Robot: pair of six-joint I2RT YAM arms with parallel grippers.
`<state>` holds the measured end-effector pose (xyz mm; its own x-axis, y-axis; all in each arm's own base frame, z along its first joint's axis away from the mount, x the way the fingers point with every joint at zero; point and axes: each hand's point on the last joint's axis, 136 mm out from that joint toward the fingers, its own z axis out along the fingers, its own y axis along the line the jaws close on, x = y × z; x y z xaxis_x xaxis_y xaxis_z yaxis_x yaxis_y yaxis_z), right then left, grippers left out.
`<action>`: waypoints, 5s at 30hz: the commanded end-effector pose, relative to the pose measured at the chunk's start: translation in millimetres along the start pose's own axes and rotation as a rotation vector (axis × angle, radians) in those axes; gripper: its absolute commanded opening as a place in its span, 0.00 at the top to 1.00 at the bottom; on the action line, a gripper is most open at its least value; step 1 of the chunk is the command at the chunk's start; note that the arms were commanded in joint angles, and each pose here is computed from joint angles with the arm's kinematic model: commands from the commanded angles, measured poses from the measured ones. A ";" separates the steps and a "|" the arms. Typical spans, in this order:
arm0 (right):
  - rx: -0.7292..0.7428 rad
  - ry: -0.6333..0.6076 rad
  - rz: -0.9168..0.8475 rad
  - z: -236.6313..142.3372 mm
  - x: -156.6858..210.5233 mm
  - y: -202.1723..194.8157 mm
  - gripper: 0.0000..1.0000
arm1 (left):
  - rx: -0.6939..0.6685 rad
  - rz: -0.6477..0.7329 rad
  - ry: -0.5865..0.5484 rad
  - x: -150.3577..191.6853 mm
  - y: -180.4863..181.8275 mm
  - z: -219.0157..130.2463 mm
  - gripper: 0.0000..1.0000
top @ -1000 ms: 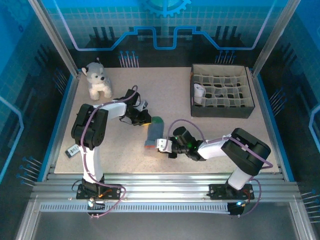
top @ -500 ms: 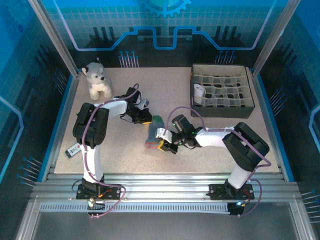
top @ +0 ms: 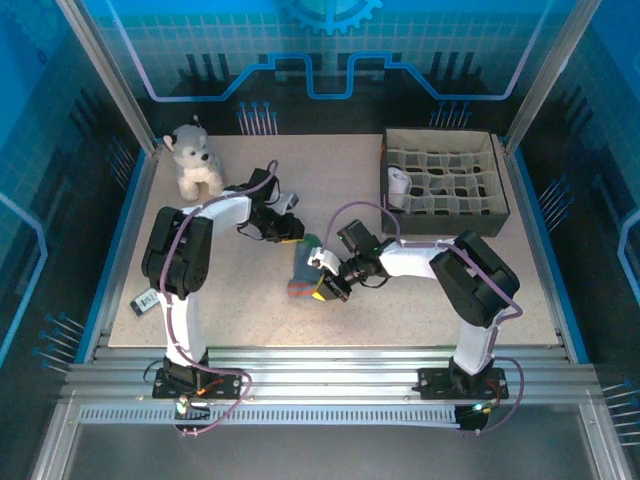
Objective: Roll the socks
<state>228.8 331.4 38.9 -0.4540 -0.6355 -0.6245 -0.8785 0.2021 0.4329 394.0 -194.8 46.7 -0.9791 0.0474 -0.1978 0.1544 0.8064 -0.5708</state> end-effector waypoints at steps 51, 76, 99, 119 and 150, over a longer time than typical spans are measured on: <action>0.022 0.280 0.417 2.2 42.2 -45.0 0.98 | -0.096 0.138 -0.185 120.0 -47.8 -52.4 0.61; 0.006 0.276 0.429 -0.8 28.7 -42.1 0.81 | -0.093 -0.122 -0.072 127.8 -14.8 0.8 0.63; 0.302 -0.049 0.136 -71.1 -43.6 -27.8 0.61 | -0.190 -0.166 0.027 141.2 3.4 8.1 0.72; 0.350 0.096 0.307 -8.5 -13.5 -59.6 0.57 | -0.179 -0.168 0.072 142.0 2.4 12.7 0.76; 0.367 0.304 0.514 -5.7 33.8 -70.7 0.71 | -0.142 1.447 -0.363 143.2 -93.7 -85.1 0.55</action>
<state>286.9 326.4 27.7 -0.7653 -0.5537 -0.3282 -0.6436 0.6510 0.4025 231.3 -210.9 146.9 -0.1586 0.5977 -0.7859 0.9051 0.4060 0.1261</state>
